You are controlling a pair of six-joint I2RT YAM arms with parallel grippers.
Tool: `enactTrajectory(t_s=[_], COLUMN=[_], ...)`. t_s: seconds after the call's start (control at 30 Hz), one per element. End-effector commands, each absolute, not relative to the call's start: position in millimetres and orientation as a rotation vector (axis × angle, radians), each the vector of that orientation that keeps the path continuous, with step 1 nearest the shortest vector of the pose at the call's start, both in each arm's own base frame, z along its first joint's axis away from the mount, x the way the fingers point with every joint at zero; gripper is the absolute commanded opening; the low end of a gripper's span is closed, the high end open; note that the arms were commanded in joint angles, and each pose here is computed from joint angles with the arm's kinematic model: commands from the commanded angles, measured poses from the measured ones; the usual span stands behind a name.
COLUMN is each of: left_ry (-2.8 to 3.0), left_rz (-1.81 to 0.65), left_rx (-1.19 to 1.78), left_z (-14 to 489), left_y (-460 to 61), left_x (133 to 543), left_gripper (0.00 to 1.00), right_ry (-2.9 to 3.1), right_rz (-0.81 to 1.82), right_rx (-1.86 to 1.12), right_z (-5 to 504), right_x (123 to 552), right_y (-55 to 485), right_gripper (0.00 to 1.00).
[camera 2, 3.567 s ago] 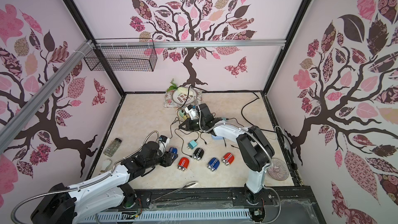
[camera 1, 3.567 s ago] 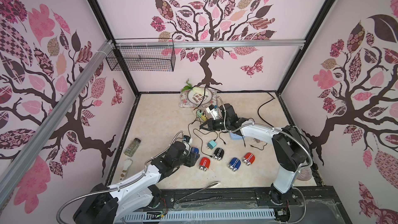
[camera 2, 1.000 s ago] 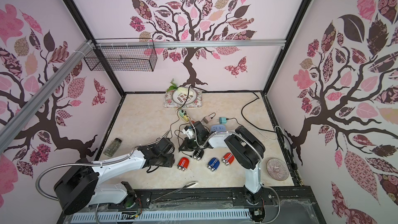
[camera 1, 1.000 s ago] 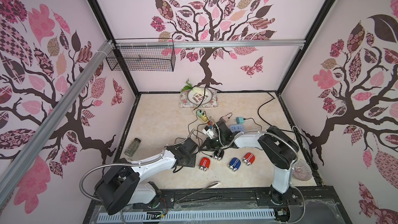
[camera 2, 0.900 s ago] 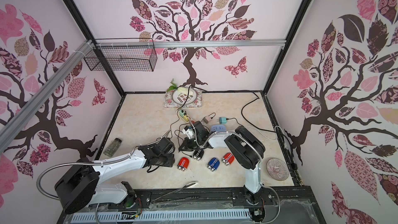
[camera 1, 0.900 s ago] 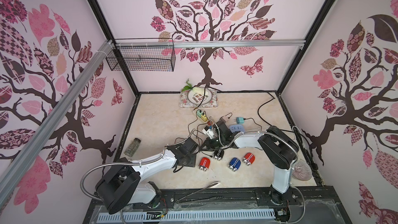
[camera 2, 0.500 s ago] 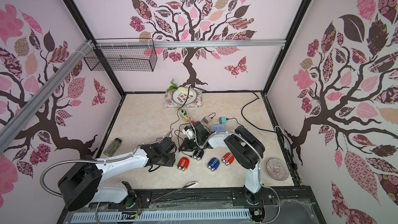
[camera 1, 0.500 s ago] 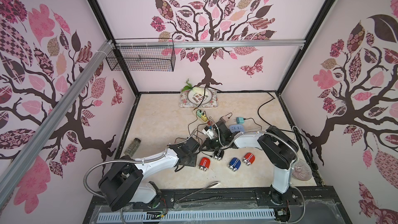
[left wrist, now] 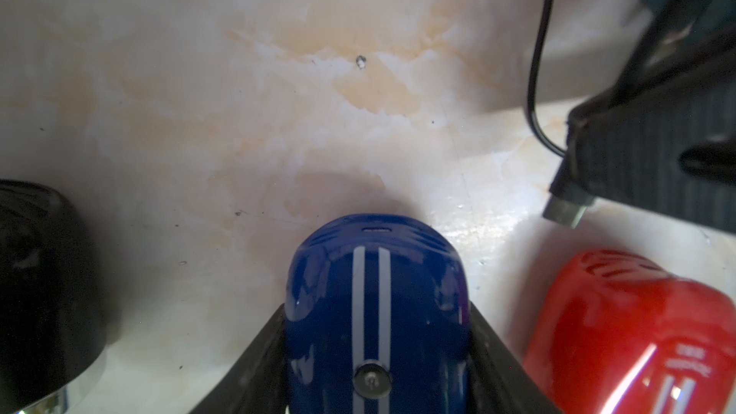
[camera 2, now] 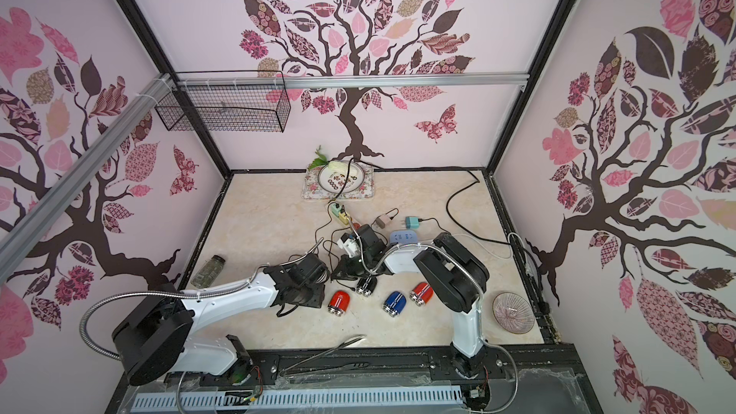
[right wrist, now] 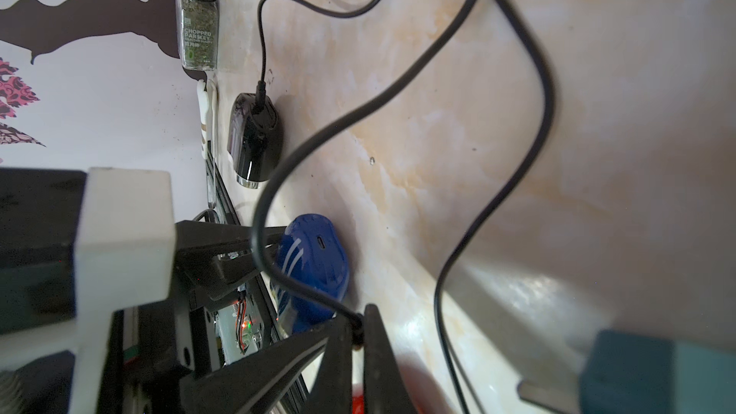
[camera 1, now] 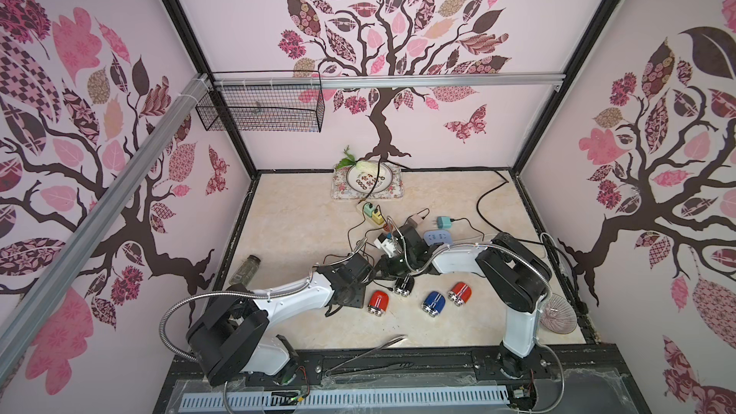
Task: Unplug the electric shaver
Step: Place the charging cable at the center of the board.
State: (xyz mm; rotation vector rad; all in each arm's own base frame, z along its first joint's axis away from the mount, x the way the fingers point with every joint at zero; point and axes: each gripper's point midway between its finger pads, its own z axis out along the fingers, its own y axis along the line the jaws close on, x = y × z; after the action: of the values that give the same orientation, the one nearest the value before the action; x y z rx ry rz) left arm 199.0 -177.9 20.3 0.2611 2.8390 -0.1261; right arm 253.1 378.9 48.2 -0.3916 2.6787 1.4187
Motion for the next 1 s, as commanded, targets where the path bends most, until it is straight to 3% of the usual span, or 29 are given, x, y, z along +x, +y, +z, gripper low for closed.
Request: enactTrajectory(t_s=[0.0,0.23,0.73,0.97], left_ry=[2.842,2.842,2.788,2.688], left_rz=[-0.121,-0.125,-0.106,-0.168], left_rx=[0.250,0.237,0.201,0.182], left_z=[20.9,22.2,37.5,60.3], left_y=[-181.5,-182.4,-178.2,-180.2], left_x=[201.3,201.2,208.6,217.4], left_gripper=[0.59,0.66,0.70,0.70], right_ry=[2.680,2.678,2.687,2.708], right_rz=[1.411,1.409,1.382,1.323], right_rx=[-0.417,-0.419,-0.412,-0.419], right_z=[44.7,45.2,42.6,39.4], right_x=[257.1,256.8,258.1,259.0], right_y=[386.8,387.1,385.6,383.7], right_gripper=[0.07,0.07,0.07,0.15])
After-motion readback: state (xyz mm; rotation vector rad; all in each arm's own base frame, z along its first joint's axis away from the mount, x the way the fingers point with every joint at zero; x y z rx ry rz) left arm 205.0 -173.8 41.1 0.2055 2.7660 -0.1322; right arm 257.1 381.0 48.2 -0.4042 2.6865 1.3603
